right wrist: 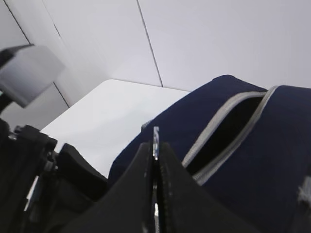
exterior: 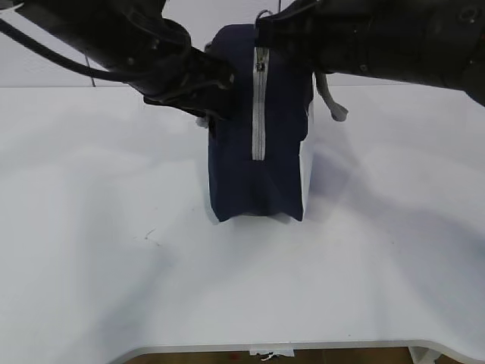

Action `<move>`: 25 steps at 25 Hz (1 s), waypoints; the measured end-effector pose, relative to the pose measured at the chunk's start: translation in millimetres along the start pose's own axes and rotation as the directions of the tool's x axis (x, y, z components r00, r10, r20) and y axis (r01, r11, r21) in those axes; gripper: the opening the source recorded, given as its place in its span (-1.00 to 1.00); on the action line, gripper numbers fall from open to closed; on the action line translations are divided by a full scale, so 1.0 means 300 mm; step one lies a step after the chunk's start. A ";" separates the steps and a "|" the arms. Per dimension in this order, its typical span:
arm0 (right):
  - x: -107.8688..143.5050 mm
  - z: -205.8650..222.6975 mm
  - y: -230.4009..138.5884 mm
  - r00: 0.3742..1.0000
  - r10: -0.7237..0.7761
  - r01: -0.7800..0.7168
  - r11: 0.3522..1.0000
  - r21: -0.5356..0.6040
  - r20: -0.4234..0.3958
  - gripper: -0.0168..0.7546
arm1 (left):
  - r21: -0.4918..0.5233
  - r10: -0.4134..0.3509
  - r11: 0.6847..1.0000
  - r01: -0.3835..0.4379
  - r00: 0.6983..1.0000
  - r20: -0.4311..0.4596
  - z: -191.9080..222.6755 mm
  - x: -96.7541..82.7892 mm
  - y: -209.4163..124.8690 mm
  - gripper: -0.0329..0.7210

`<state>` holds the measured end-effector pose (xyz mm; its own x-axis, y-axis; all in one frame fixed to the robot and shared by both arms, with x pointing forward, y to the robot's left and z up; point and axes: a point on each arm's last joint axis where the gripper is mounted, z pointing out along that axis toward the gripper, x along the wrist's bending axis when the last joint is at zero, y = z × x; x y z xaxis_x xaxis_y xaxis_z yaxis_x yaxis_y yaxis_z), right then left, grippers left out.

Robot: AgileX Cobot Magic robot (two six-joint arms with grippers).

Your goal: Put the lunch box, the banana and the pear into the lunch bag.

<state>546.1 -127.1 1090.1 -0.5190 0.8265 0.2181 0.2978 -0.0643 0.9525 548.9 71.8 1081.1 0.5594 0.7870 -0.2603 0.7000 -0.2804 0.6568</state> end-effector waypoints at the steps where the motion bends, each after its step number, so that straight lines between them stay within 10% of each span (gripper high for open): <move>1: 0.000 0.000 0.000 1.000 0.000 0.000 1.000 0.000 0.000 -0.95 | 0.016 -0.026 1.000 0.026 1.000 0.005 0.053 0.011 -0.010 -0.14; 9: -0.001 0.000 0.000 1.000 0.000 0.000 1.000 0.001 0.002 -0.95 | 0.063 0.068 0.996 -0.069 0.998 0.018 0.058 0.010 -0.025 -0.90; 25: -0.027 0.064 0.106 0.986 -0.061 0.055 0.998 0.037 0.156 -0.95 | 0.211 0.274 0.942 -0.259 0.961 -0.046 -0.015 0.027 -0.057 -0.91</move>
<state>575.0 -125.1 1114.6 -0.4046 0.9060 0.1241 0.2983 0.0025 0.9545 539.5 85.5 1070.9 0.7089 0.7043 -0.0371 0.6086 -0.5843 0.5369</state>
